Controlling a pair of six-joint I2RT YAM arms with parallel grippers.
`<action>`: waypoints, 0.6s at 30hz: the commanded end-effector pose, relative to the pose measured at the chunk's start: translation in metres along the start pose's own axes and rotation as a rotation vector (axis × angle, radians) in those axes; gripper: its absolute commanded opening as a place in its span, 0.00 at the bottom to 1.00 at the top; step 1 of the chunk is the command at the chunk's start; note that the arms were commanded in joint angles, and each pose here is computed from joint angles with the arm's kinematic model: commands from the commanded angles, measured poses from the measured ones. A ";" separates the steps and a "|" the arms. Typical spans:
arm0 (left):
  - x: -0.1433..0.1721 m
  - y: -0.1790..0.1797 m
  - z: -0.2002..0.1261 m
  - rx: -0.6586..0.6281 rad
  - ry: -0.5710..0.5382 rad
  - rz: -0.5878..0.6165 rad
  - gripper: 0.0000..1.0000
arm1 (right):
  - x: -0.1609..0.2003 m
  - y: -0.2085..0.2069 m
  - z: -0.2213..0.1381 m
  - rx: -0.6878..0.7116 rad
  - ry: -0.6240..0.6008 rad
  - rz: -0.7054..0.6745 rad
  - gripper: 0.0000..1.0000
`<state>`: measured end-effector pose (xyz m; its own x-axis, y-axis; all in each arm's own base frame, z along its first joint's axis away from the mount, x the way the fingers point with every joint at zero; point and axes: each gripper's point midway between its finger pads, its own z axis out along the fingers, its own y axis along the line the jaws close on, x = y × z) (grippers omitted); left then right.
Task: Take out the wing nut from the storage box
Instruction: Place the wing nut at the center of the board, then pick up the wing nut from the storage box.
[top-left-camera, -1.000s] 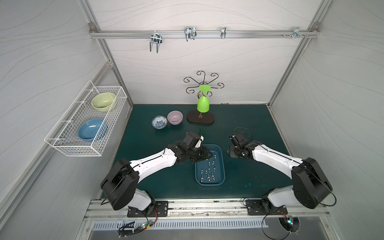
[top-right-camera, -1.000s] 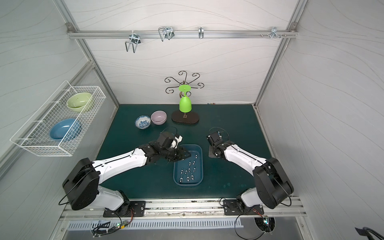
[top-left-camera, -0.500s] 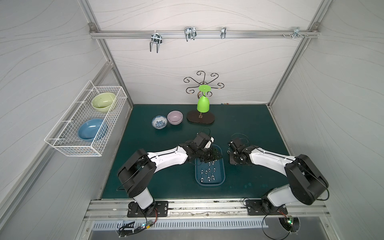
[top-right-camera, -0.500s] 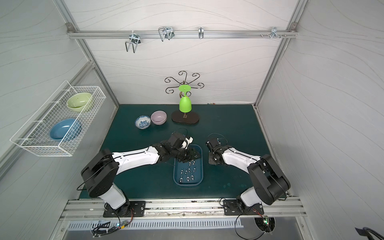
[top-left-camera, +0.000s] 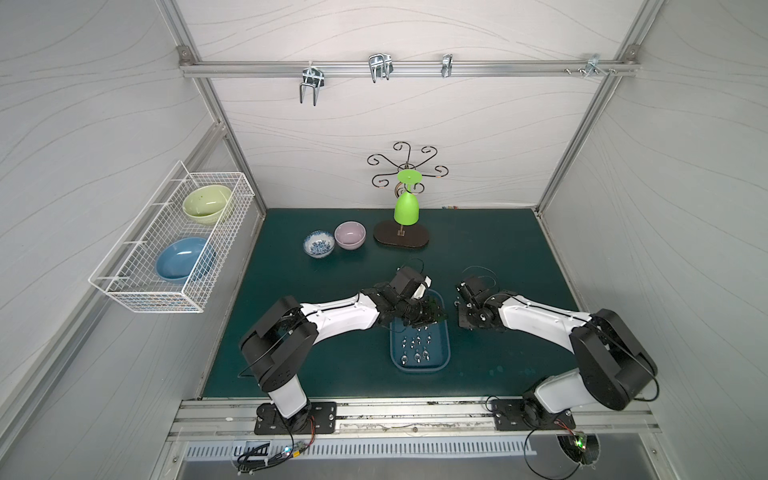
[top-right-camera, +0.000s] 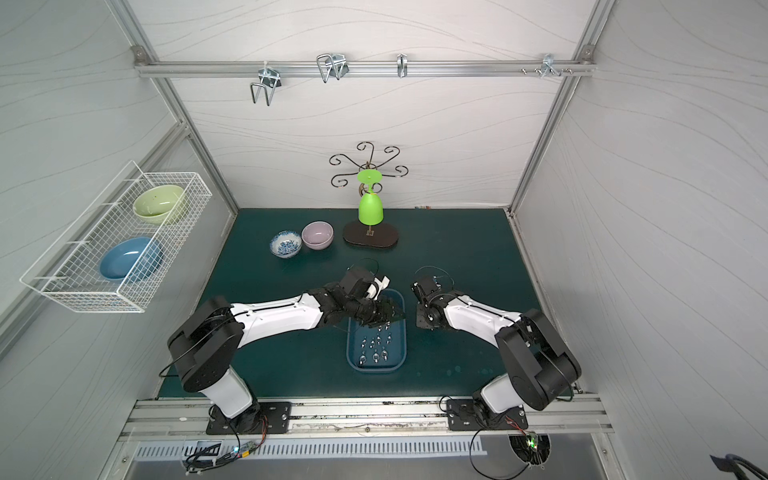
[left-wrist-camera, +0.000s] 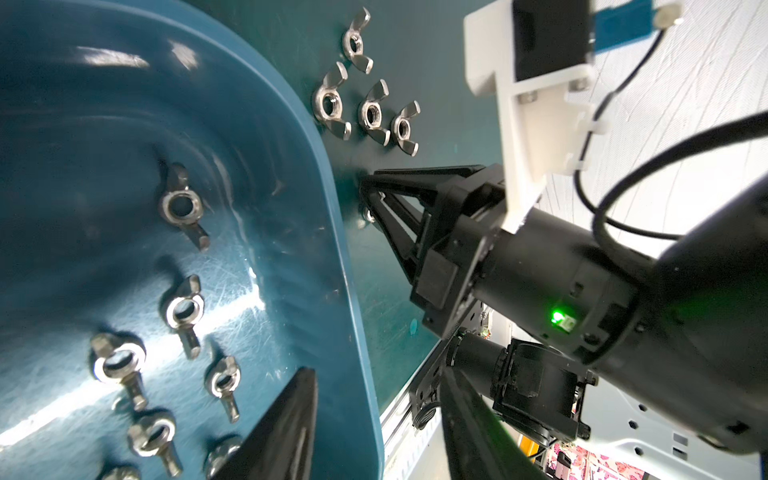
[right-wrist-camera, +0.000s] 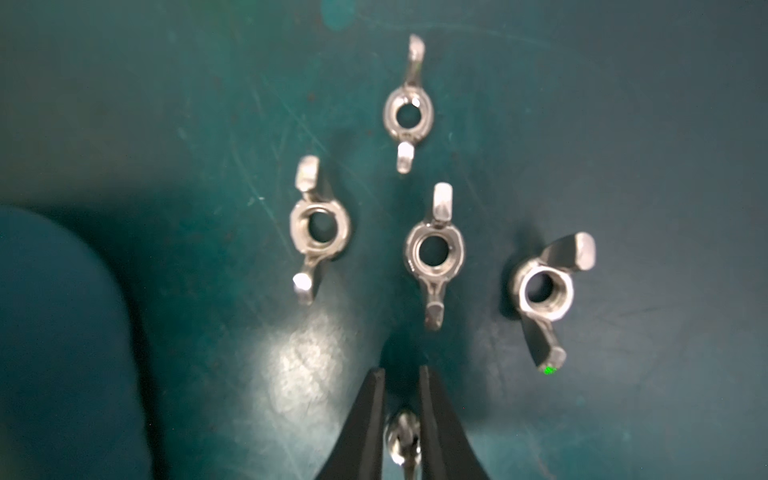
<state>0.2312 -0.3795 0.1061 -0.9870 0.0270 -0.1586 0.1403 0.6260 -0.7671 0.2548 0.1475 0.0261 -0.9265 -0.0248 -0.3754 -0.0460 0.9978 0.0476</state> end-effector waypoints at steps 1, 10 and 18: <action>-0.011 -0.025 -0.010 0.056 -0.041 0.028 0.52 | -0.007 0.005 -0.017 -0.013 -0.036 -0.021 0.22; -0.033 0.013 -0.060 -0.040 -0.174 -0.030 0.52 | -0.014 0.069 -0.061 -0.100 -0.136 -0.174 0.27; -0.038 0.092 -0.119 -0.112 -0.305 -0.212 0.52 | 0.000 0.148 -0.053 -0.175 -0.092 -0.311 0.30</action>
<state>0.2750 -0.2435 0.1171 -0.9296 -0.3143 -0.1925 -0.0729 0.6688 -0.7399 0.2309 0.2825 0.0939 -0.8077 -0.2909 -0.5127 -0.3866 0.9181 0.0881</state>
